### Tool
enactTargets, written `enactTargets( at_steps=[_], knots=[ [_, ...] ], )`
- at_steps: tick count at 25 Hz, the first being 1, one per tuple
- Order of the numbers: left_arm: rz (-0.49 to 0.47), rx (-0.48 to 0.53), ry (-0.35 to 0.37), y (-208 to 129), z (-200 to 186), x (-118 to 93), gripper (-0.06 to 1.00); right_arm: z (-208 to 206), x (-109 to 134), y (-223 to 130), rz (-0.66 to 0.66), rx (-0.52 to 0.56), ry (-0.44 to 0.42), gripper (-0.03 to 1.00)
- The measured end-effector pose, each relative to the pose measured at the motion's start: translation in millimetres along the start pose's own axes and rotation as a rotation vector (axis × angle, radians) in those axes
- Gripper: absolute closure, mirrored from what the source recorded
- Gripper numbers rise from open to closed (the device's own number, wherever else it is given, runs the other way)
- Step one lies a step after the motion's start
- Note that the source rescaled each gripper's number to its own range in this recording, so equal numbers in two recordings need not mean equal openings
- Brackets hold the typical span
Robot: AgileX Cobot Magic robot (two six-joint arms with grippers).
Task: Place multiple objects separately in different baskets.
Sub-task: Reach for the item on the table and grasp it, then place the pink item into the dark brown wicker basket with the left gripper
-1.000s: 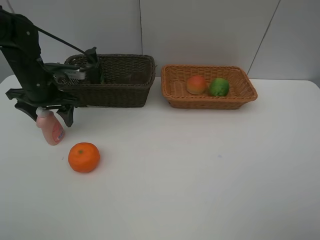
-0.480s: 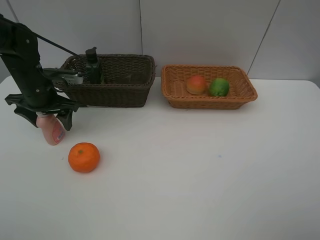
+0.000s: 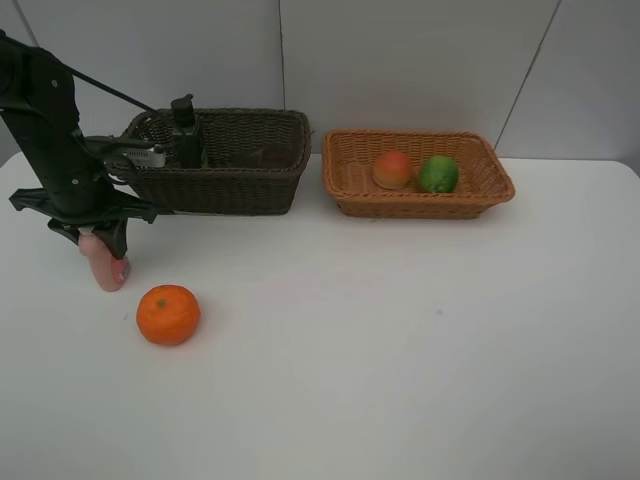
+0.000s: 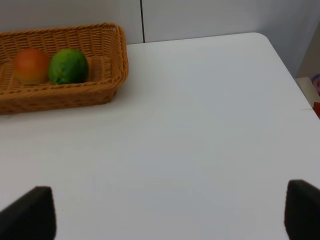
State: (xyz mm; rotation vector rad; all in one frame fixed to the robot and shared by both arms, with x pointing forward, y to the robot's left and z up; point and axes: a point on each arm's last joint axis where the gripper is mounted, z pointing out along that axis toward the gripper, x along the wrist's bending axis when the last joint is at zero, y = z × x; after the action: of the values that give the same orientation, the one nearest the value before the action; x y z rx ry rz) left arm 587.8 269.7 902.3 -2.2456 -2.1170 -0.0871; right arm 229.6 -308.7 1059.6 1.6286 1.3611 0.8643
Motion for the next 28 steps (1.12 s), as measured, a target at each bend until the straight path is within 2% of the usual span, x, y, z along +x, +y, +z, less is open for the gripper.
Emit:
enactTargets(
  at_steps=[28],
  knots=[
    [0.000, -0.016, -0.002, 1.4, 0.0, -0.2, 0.55, 0.0, 0.0, 0.0, 0.000, 0.000, 0.000, -0.01]
  ],
)
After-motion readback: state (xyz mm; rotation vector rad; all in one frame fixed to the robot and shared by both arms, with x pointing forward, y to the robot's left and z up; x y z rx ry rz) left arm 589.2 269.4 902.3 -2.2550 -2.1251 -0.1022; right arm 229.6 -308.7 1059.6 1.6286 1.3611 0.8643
